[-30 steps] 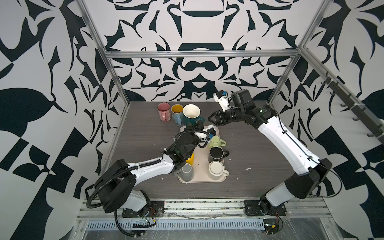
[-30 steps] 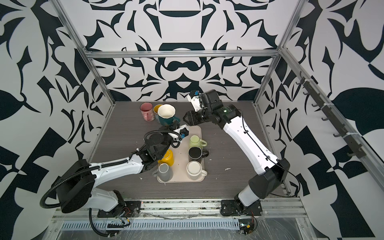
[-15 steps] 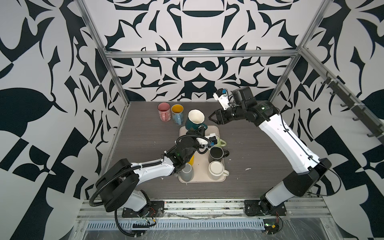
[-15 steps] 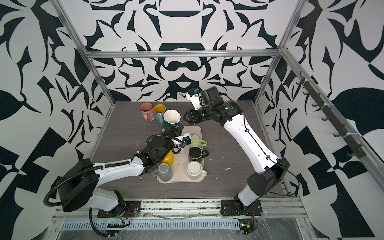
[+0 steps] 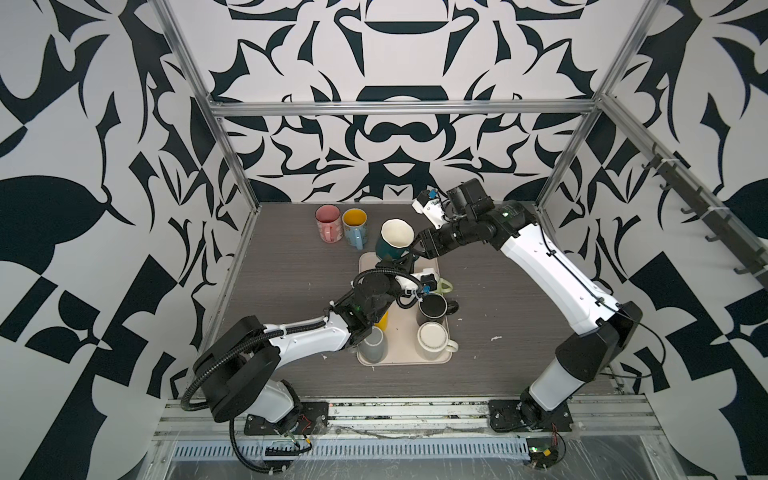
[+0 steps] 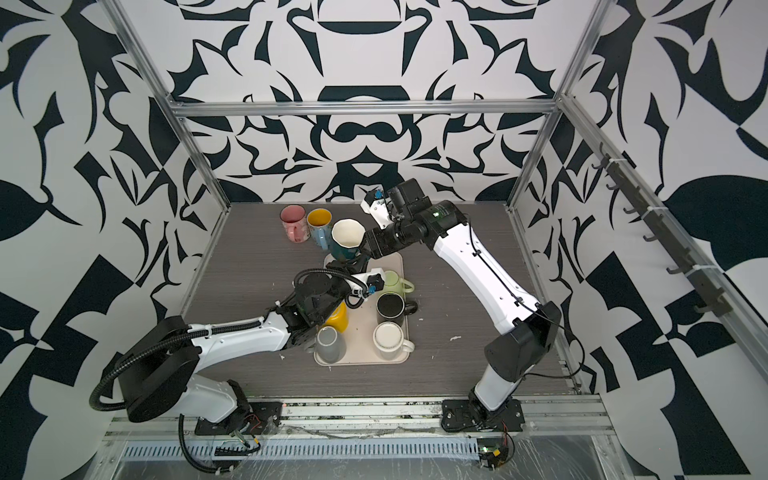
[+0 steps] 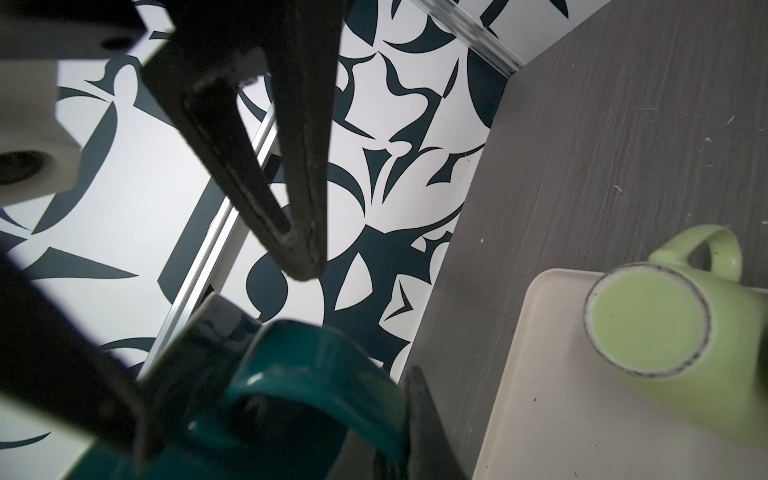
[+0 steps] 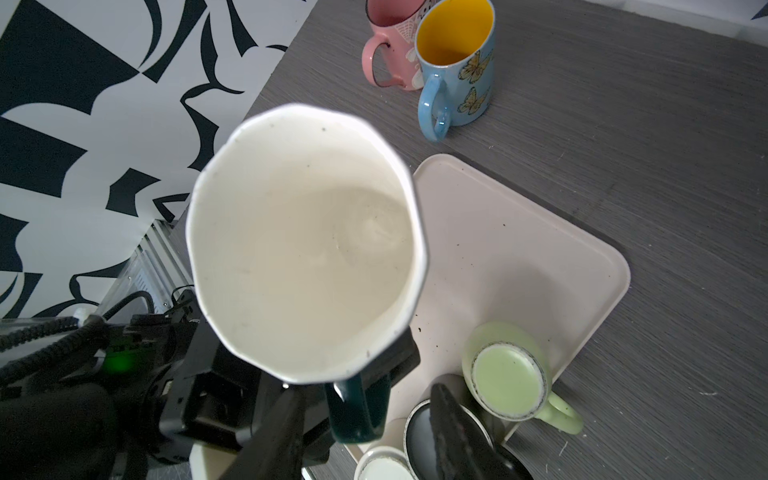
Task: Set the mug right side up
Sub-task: 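Hold the green mug upright with the left gripper while the right gripper approaches its rim, then grasp the dark green mug's rim with the right gripper while the left gripper holds it, then open the left gripper and withdraw while the right gripper carries the green mug away, then lower the dark green mug upright beside the blue butterfly mug with the right gripper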
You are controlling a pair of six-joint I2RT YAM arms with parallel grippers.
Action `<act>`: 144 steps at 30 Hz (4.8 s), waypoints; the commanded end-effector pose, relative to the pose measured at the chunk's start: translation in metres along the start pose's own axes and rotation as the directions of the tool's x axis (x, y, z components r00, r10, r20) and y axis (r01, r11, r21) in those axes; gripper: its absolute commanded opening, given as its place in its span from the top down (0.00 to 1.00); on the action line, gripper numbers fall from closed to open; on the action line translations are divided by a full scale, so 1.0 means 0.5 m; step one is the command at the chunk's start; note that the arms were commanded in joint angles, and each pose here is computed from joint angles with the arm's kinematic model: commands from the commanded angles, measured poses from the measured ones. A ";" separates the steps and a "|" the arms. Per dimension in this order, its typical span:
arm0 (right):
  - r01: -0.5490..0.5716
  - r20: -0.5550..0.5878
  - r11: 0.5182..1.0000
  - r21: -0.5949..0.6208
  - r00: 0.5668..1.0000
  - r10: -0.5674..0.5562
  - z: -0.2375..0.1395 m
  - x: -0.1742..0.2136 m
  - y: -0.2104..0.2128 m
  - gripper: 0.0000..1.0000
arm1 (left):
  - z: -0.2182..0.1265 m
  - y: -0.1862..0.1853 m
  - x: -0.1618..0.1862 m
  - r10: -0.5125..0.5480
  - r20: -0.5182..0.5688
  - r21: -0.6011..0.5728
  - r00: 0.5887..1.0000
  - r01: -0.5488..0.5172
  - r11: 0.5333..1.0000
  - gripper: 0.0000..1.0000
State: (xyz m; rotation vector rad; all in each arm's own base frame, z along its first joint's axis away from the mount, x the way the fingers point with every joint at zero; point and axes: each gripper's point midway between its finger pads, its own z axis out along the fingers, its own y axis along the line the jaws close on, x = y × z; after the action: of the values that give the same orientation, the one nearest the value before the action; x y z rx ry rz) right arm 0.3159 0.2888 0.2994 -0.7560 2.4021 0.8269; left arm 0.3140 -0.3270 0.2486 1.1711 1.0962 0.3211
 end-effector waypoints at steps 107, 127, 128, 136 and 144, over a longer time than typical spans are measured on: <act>-0.213 0.179 0.891 0.402 0.972 0.151 0.380 -0.207 -0.269 1.00 | -0.237 0.271 0.100 -0.888 0.104 -0.146 0.449 0.890 0.433 0.43; -0.241 0.199 0.890 0.386 0.964 0.174 0.404 -0.210 -0.274 0.91 | -0.231 0.263 0.104 -0.885 0.101 -0.143 0.454 0.887 0.438 0.44; -0.241 0.200 0.891 0.386 0.964 0.174 0.405 -0.210 -0.274 0.91 | -0.230 0.261 0.104 -0.884 0.099 -0.144 0.456 0.886 0.441 0.44; -0.253 0.207 0.888 0.383 0.961 0.184 0.415 -0.209 -0.280 0.90 | -0.231 0.258 0.110 -0.881 0.087 -0.152 0.464 0.881 0.449 0.44; -0.253 0.206 0.888 0.383 0.961 0.185 0.423 -0.207 -0.280 0.80 | -0.231 0.253 0.116 -0.878 0.078 -0.160 0.473 0.875 0.457 0.44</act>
State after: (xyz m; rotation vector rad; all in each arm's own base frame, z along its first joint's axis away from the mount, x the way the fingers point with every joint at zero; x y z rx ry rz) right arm 0.5203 0.3625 0.1010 -0.2755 2.5705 0.3476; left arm 0.2869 -0.1713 0.3325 0.3074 1.5156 -0.4126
